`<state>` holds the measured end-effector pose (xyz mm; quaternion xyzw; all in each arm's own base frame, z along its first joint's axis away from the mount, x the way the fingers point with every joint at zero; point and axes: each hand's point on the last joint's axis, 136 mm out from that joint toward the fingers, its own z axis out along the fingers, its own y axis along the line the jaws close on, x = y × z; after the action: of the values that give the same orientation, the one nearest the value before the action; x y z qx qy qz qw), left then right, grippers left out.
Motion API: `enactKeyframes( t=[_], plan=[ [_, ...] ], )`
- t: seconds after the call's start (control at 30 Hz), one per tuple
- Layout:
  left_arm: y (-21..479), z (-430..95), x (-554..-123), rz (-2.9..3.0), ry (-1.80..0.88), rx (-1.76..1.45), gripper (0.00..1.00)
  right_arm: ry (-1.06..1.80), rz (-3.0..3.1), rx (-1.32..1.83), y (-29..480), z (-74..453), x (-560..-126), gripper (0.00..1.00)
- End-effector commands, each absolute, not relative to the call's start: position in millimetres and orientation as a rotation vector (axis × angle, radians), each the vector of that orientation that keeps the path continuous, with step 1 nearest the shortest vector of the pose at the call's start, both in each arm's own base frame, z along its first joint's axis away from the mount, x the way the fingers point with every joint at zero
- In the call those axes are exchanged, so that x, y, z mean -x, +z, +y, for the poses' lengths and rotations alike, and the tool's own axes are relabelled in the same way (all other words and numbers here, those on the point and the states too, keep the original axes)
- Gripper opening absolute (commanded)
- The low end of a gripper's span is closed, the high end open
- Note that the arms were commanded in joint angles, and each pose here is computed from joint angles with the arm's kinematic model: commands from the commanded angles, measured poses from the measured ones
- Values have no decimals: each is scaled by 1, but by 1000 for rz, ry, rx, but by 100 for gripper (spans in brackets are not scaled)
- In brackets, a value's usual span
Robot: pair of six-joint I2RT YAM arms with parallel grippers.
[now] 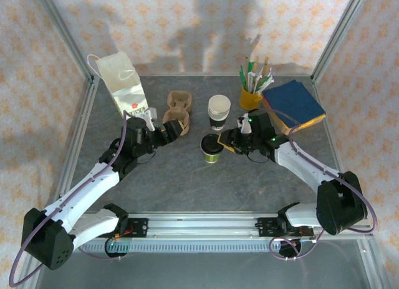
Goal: Pack the takeout coffee
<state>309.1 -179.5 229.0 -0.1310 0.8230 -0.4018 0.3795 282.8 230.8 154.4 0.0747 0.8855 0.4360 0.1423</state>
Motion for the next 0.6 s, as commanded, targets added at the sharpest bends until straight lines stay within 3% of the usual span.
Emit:
enactKeyframes(
  t=[0.0, 0.33, 0.57],
  plan=[
    [235, -183, -307, 2081, -1045, 297, 84, 1264, 2479, -162, 174, 237, -295, 43],
    [230, -181, -306, 2092, -1028, 297, 84, 1265, 2477, -148, 177, 241, -296, 43],
    [208, -194, -311, 2159, -987, 201, 88, 1111, 2474, -117, 180, 225, -296, 46]
  ],
)
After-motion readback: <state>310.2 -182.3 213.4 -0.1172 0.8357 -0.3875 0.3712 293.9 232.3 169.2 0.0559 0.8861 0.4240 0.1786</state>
